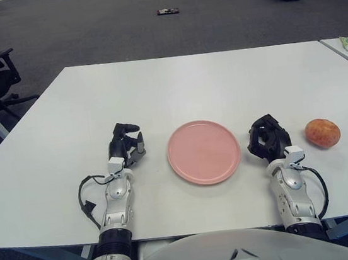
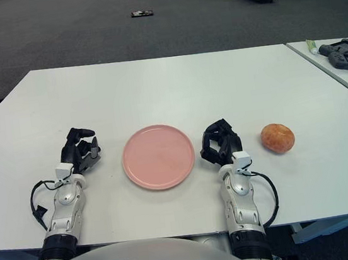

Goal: Put the apple into the plate.

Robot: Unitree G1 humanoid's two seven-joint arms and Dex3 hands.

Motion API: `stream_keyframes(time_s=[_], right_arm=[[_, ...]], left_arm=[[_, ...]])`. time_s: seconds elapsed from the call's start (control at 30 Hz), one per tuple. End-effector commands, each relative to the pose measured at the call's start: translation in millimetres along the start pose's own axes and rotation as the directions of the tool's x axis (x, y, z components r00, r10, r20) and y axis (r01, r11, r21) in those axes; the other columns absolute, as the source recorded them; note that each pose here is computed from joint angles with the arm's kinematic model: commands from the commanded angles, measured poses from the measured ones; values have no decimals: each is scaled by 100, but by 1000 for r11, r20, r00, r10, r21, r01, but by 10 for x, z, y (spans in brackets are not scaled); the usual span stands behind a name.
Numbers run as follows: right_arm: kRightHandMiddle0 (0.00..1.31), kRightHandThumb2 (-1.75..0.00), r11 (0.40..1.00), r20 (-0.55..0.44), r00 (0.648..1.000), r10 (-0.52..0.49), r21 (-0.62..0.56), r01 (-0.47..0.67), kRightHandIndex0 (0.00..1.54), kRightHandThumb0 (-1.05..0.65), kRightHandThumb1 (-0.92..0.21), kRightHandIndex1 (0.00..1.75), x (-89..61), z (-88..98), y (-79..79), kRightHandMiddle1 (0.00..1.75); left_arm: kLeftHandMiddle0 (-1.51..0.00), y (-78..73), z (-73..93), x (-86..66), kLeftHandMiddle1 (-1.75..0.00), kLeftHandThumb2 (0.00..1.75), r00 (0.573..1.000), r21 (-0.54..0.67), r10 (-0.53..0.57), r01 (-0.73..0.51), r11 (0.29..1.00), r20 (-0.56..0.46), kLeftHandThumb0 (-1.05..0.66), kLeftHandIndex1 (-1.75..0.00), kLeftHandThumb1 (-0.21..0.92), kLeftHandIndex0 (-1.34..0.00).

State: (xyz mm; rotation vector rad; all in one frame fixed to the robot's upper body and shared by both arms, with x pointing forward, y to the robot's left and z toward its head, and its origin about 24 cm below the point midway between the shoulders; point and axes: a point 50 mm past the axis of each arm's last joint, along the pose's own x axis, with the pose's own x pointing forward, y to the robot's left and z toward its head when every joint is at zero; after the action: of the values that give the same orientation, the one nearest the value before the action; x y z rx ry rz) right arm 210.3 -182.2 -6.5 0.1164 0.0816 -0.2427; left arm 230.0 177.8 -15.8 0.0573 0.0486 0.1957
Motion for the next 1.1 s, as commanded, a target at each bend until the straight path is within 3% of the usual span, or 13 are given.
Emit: stream_keyframes(time_s=[0.0, 0.77, 0.97, 1.07], right_arm=[[49, -114, 1000, 7, 1000, -1, -2, 1, 112, -43, -47, 175, -4, 13, 4, 175], [52, -117, 1000, 55, 998, 24, 0, -24, 111, -44, -44, 175, -20, 72, 8, 175], [53, -119, 997, 146, 989, -16, -79, 28, 114, -45, -42, 175, 8, 200, -7, 175], [54, -120, 982, 250, 965, -74, -148, 113, 115, -45, -41, 175, 4, 405, 9, 175]], left_arm=[[-64, 5, -61, -37, -175, 87, 1000, -10, -4, 4, 1000, -30, -38, -175, 67, -35], [-67, 6, -69, -66, -175, 87, 1000, 10, -9, 9, 1000, -26, -38, -175, 67, -35], [-66, -7, -74, -71, -175, 87, 1000, 7, -11, 11, 1000, -29, -38, -175, 67, -35], [-67, -14, -81, -71, -175, 87, 999, 1, -10, 10, 1000, -32, -38, -175, 67, -35]])
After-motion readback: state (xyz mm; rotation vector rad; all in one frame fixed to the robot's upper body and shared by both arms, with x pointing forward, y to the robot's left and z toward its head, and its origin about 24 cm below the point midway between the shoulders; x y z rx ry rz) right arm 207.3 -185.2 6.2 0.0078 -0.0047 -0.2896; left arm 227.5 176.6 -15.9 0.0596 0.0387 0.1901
